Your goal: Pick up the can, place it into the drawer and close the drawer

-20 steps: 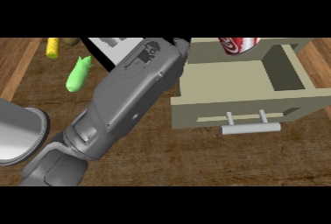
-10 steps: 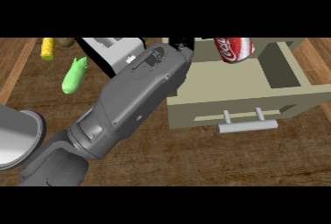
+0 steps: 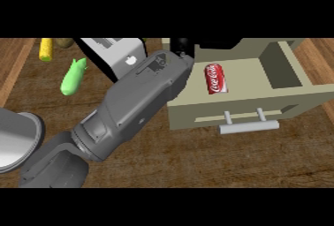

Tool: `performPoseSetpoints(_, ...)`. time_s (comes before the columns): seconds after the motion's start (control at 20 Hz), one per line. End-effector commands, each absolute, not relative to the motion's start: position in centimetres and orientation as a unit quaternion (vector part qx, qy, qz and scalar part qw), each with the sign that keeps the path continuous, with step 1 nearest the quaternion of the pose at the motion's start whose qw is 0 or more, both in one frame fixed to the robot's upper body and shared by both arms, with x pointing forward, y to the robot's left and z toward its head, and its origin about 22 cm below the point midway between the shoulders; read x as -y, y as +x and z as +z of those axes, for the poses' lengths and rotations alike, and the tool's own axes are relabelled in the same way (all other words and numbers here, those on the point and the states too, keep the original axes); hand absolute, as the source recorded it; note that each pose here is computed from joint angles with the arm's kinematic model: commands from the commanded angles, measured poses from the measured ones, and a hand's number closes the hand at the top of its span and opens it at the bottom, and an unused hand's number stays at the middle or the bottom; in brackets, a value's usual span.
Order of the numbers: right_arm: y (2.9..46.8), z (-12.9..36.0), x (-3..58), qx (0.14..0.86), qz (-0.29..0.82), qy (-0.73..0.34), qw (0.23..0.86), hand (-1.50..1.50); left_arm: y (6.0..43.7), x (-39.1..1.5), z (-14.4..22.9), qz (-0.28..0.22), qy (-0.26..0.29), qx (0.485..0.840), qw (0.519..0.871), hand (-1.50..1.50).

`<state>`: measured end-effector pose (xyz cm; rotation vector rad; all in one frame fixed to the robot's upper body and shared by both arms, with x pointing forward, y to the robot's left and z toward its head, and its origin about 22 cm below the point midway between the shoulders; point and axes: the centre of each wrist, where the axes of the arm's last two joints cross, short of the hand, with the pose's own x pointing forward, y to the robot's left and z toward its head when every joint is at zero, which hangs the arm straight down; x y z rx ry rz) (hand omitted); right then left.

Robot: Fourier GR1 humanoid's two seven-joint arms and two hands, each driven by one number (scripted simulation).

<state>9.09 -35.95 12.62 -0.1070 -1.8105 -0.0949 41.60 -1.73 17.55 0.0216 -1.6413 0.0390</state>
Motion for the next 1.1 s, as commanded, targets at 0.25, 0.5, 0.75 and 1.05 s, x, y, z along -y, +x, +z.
performPoseSetpoints(0.25, 8.4, 13.4, 35.6, 0.784, -0.029, -0.043, 0.618, -1.5, 41.8, 1.6, 16.8, 0.035, 0.026, 0.727, 0.685, -1.5)
performPoseSetpoints(0.5, 9.4, 12.5, 35.2, 0.795, -0.038, -0.048, 0.604, -1.5, 42.4, 1.1, 17.1, 0.048, 0.016, 0.737, 0.674, -1.5)
performPoseSetpoints(0.75, 8.7, 15.9, 34.9, 0.82, 0.076, -0.145, 0.549, -1.5, 41.9, 1.0, 16.0, 0.054, 0.006, 0.742, 0.668, -1.5)
performPoseSetpoints(1.05, 11.2, 17.7, 34.0, 0.839, 0.137, -0.167, 0.499, -1.5, 41.8, 2.1, 18.1, 0.044, -0.009, 0.762, 0.646, -1.5)
